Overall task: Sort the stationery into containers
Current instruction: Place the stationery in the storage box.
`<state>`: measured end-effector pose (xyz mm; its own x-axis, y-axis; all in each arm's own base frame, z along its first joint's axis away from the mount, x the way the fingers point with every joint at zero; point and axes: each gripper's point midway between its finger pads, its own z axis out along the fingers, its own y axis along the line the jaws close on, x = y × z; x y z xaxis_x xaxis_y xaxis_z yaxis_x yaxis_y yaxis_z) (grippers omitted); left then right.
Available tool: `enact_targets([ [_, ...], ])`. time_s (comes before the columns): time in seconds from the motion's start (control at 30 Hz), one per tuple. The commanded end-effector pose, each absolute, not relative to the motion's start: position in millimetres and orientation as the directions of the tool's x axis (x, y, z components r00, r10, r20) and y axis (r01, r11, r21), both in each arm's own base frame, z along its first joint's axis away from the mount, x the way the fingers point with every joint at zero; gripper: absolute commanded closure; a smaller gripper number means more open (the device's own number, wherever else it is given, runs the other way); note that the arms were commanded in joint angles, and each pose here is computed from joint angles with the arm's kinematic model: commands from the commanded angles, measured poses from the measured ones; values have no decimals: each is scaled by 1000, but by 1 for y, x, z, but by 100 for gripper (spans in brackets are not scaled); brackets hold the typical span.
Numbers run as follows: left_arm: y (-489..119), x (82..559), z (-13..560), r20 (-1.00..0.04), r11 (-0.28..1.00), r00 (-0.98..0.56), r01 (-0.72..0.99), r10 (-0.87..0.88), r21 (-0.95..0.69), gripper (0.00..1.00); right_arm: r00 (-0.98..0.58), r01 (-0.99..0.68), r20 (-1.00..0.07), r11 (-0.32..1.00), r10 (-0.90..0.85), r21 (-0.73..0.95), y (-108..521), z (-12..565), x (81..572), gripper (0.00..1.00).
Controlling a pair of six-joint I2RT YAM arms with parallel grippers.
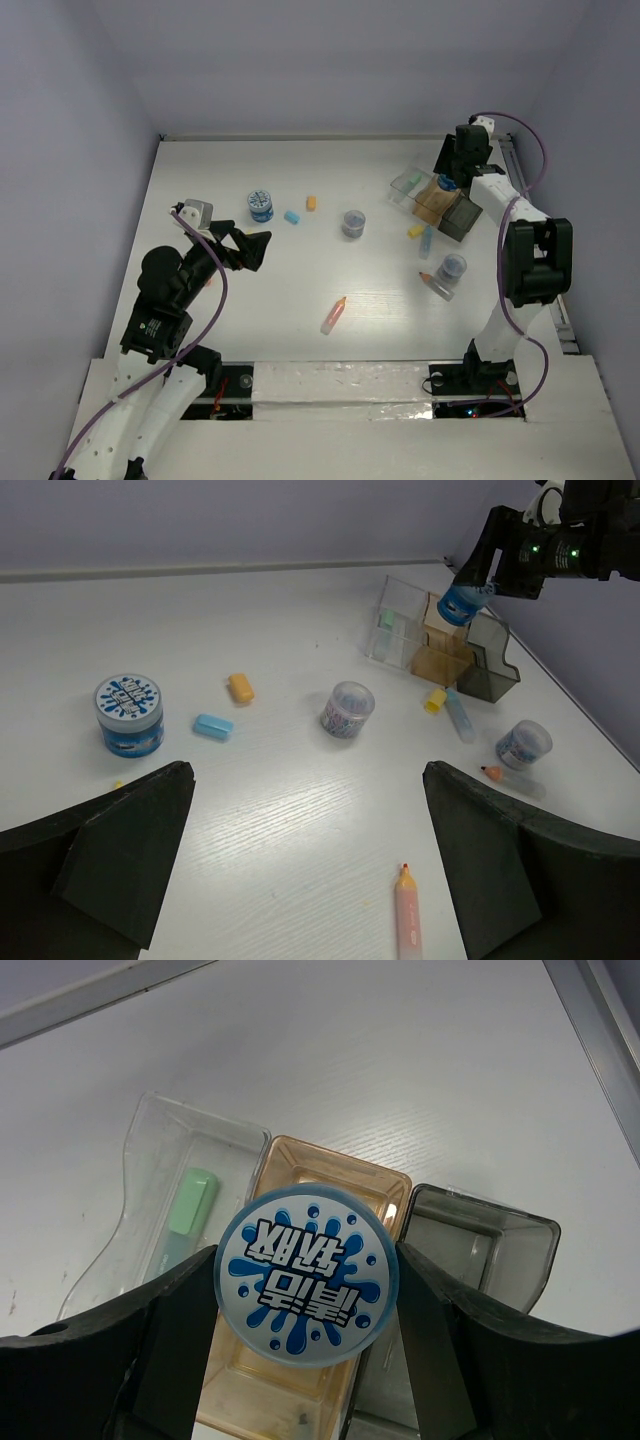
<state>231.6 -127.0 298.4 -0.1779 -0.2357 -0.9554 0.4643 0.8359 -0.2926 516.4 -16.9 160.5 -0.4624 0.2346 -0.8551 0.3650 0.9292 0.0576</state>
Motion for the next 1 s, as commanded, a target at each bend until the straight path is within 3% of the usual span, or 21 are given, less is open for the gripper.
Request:
enact_targets([
  [0.0,-127,230,330,-962,828,-99,491,-256,-271,1,-359,367,-899,924,251,111,-19,189,535,62],
  [0.33,-127,230,330,-962,828,-98,490,-256,-271,1,-378,380,-891,920,253,100,-21,177,535,55],
  [0.47,-127,230,330,-962,828,-98,490,-256,-271,1,-383,383,-889,919,252,96,-21,175,536,37],
  [0.5,-127,230,330,-962,828,-98,490,-256,-271,1,-380,384,-889,918,255,99,-21,176,536,27],
  [0.6,-127,230,329,-962,829,-101,488,-256,-272,1,-371,381,-892,918,257,107,-20,181,536,10],
  [0.7,-127,230,330,-962,829,-100,490,-256,-271,1,-339,345,-904,928,261,139,-14,197,533,1],
  [0.8,-127,231,329,-961,828,-102,489,-257,-273,1,-294,270,-915,942,275,197,-1,224,529,0],
  [0.97,-128,230,329,-961,827,-103,490,-258,-274,1,-326,6,-930,984,171,179,81,241,517,0],
])
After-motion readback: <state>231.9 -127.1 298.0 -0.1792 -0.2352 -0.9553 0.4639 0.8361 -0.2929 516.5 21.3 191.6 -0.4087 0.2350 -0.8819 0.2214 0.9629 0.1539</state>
